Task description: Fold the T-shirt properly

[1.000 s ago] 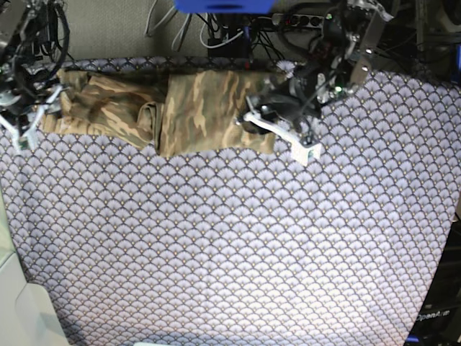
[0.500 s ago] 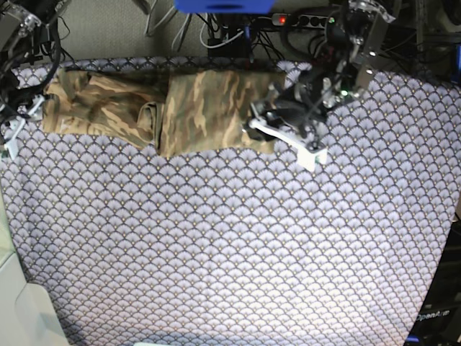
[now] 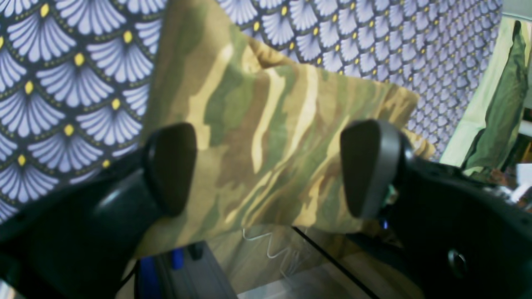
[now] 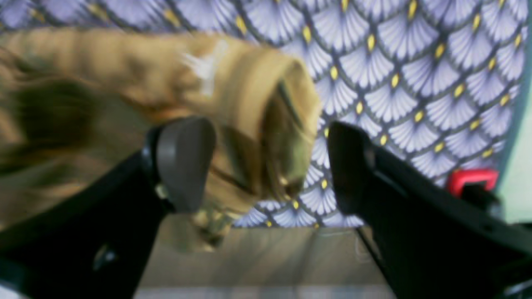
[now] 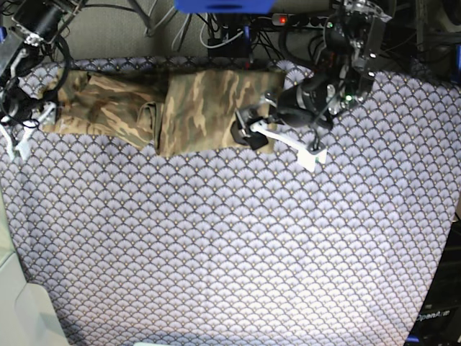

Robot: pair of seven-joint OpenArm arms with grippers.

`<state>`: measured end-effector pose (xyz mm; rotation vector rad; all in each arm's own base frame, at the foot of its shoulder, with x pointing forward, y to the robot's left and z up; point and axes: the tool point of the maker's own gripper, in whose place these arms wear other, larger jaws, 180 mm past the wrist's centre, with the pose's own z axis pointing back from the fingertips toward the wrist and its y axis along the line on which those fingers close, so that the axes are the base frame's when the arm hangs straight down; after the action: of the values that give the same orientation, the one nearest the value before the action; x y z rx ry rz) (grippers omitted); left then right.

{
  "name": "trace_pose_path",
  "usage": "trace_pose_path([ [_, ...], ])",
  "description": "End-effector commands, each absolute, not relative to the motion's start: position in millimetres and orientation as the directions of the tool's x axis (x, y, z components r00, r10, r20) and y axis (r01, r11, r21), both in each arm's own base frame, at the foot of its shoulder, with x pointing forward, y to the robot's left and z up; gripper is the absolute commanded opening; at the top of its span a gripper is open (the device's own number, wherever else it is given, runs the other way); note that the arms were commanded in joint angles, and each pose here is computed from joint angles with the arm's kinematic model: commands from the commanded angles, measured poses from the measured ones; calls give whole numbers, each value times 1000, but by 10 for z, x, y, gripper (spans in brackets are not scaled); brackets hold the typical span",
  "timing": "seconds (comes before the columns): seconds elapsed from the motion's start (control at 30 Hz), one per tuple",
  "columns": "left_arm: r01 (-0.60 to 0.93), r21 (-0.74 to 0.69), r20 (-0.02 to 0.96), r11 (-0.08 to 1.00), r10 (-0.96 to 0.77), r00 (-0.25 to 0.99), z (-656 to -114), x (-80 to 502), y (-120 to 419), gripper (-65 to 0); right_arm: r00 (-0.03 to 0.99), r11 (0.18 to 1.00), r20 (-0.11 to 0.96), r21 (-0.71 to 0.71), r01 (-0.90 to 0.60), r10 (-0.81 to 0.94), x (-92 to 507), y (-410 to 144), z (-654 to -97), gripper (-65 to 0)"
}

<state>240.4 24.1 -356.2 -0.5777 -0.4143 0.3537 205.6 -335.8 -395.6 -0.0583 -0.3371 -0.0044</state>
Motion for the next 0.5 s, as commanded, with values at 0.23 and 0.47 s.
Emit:
trace_pose_path([
  [0.23, -184, -612, 291, 769, 435, 852, -3455, 2458, 201, -122, 912, 997, 411, -69, 20, 10, 2214, -3578, -3891, -191],
  [0.47, -185, -612, 291, 769, 436, 852, -3451, 2458, 201, -122, 910, 998, 414, -41, 38, -18, 2200, -3645, -4012, -191],
])
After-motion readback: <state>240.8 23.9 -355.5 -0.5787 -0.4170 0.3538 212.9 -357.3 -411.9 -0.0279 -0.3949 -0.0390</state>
